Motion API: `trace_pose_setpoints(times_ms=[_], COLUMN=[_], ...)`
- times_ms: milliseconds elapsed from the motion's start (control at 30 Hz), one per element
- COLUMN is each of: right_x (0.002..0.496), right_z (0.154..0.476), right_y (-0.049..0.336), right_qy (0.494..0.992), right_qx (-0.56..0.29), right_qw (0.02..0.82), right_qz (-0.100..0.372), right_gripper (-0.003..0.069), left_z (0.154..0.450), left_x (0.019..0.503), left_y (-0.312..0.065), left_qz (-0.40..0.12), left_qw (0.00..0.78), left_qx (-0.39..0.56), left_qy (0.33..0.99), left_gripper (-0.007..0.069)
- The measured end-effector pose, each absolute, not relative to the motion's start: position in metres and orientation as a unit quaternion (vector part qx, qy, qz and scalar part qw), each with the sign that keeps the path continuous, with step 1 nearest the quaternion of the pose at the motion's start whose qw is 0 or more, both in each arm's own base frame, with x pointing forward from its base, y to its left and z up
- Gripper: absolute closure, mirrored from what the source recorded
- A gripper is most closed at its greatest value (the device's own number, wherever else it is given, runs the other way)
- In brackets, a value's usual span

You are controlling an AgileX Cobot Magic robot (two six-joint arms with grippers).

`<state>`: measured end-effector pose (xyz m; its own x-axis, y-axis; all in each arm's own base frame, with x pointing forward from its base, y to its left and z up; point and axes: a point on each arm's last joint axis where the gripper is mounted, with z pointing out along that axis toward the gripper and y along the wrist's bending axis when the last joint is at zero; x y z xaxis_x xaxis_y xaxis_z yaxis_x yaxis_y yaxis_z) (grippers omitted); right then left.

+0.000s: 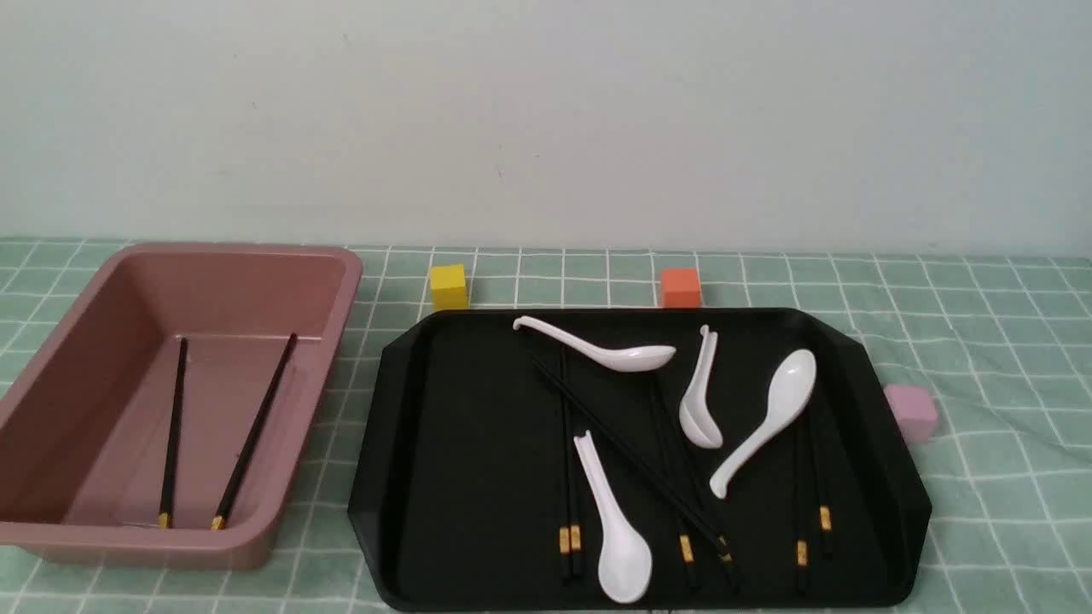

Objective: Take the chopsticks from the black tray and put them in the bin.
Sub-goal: Use the left arm to grab a pair of chopsticks

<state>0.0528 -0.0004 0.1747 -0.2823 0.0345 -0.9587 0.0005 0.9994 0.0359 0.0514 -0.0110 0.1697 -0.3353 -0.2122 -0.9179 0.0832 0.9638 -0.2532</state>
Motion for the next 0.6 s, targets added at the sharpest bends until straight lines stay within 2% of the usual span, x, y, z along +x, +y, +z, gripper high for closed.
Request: trace_pose_setpoints(times_ms=[600], right_x=[0.0528], right_z=[0.1747], right_y=[-0.0004], right_qy=[0.801], right_qx=[0.011], right_qw=[0.599], right_qz=[0.014], right_gripper=[0.0419], left_z=[0.1697], left_x=[0.0514], left_y=[-0.011], left_qz=[-0.128], left_qw=[0.575], left_qx=[-0.04], left_qy=[0.807], left_gripper=[0.0564])
